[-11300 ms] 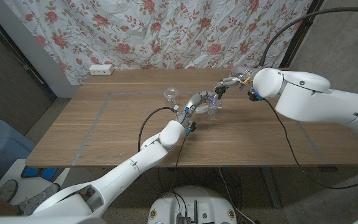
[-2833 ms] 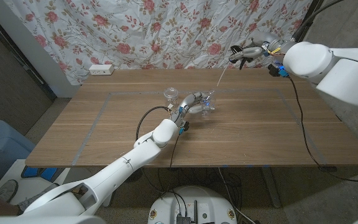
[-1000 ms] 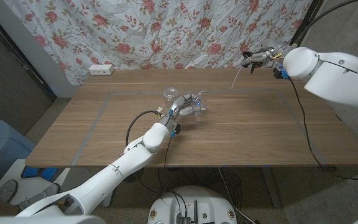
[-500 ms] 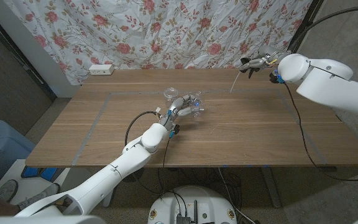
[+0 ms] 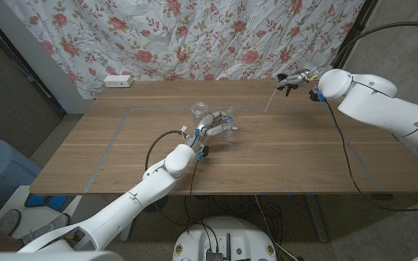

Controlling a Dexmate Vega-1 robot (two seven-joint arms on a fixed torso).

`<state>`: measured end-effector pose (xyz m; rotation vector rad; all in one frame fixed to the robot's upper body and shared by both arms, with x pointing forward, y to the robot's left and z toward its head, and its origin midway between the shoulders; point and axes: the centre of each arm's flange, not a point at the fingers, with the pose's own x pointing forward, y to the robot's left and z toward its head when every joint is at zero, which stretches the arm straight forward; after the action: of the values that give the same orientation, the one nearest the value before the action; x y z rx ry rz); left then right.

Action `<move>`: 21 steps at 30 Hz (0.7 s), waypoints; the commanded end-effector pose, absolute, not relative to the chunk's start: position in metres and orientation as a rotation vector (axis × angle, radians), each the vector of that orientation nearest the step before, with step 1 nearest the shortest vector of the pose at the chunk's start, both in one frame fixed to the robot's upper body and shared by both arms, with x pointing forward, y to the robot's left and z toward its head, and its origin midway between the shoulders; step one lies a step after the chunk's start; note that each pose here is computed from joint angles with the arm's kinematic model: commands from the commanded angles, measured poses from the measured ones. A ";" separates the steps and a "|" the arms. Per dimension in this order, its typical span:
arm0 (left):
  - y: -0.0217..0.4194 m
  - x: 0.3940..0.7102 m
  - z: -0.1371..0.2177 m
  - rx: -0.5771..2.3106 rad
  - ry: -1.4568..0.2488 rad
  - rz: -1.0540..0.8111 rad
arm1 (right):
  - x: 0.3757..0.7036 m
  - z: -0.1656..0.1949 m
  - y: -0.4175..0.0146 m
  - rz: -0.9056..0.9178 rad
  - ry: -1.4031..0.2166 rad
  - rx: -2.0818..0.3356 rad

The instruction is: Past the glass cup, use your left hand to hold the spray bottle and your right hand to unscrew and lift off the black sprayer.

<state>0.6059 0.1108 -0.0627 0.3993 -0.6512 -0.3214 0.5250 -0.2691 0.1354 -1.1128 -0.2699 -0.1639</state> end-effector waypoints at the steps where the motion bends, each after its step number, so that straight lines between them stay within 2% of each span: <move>1: 0.112 0.608 -0.065 0.398 -0.641 -0.323 | 0.547 0.122 -0.266 -0.133 -0.246 -1.088; 21: 0.111 0.607 -0.068 0.399 -0.634 -0.323 | 0.577 0.098 -0.263 -0.056 -0.223 -1.059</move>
<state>0.6075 0.1117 -0.0662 0.3990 -0.6362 -0.3208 0.5615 -0.2658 0.1099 -1.0720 -0.2320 -0.1022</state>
